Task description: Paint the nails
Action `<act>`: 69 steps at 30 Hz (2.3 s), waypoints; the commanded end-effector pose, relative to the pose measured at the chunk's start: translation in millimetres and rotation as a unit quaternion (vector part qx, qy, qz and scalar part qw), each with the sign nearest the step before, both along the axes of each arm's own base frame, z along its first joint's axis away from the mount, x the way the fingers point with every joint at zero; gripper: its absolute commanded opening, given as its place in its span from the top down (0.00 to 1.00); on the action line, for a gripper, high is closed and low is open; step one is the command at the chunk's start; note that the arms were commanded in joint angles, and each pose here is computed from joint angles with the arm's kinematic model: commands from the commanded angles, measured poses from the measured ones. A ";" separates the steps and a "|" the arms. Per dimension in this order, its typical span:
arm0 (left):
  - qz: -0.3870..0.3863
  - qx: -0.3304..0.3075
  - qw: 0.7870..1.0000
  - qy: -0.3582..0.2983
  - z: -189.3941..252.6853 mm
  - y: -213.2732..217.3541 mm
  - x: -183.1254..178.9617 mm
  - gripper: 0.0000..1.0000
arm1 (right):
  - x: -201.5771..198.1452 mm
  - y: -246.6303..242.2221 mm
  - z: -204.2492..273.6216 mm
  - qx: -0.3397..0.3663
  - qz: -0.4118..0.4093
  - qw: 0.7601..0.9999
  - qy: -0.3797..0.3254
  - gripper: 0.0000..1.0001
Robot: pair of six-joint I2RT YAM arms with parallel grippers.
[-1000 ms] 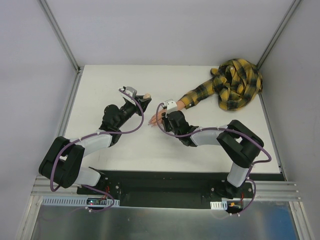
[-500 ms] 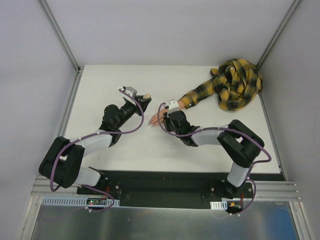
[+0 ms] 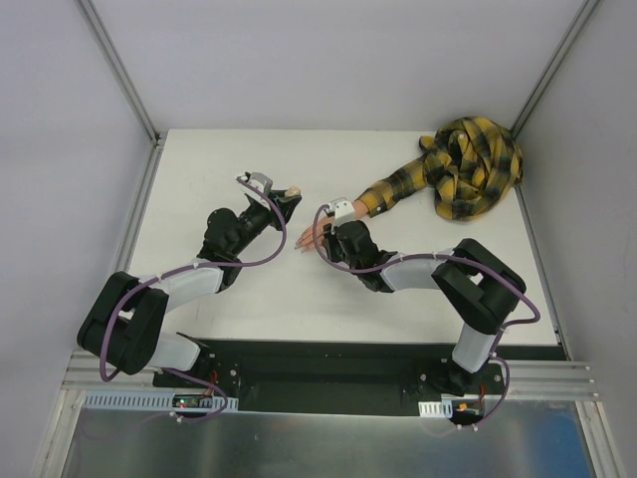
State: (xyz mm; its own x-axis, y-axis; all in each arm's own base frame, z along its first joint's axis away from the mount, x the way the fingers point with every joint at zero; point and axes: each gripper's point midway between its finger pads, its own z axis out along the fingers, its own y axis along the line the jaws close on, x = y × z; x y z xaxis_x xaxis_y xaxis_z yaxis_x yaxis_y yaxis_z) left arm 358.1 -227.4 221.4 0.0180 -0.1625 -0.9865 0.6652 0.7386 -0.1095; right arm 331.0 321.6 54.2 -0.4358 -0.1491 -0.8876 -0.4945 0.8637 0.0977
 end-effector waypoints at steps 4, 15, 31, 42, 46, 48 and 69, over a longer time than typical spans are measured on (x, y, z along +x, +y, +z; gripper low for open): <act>-0.012 -0.020 0.999 -0.042 28.6 -2.7 -2.0 1.00 | 15.7 -5.8 31.7 0.031 -0.034 0.998 -0.043 1.00; -0.012 -0.019 0.999 -0.044 29.1 -2.3 -2.5 1.00 | 9.3 11.7 30.5 0.027 -0.001 0.999 -0.039 1.00; -0.011 -0.019 0.999 -0.044 29.4 -2.2 -2.1 1.00 | 11.9 4.0 27.2 0.029 -0.017 0.999 -0.033 1.00; -0.011 -0.018 0.999 -0.044 29.1 -2.1 -2.0 1.00 | 13.4 3.9 28.9 0.029 -0.013 0.999 -0.035 1.00; -0.011 -0.018 0.999 -0.042 27.9 -2.3 -1.7 1.00 | 7.7 16.3 26.8 0.030 0.008 0.999 -0.031 1.00; -0.011 -0.018 0.999 -0.042 27.9 -2.3 -1.7 1.00 | 6.5 20.3 26.7 0.032 0.014 0.999 -0.030 1.00; -0.009 -0.017 0.999 -0.044 28.5 -1.2 -2.6 1.00 | 15.1 -3.5 26.6 0.033 -0.027 0.999 -0.028 1.00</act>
State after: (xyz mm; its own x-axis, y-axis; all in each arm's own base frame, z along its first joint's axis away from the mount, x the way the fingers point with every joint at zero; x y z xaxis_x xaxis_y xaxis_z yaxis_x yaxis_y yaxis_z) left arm 358.1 -227.4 221.4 0.0182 -0.1622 -0.9866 0.6652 0.7386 -0.1092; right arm 340.9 312.8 57.3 -0.4298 -0.1283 -0.8938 -0.4579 0.8841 0.0933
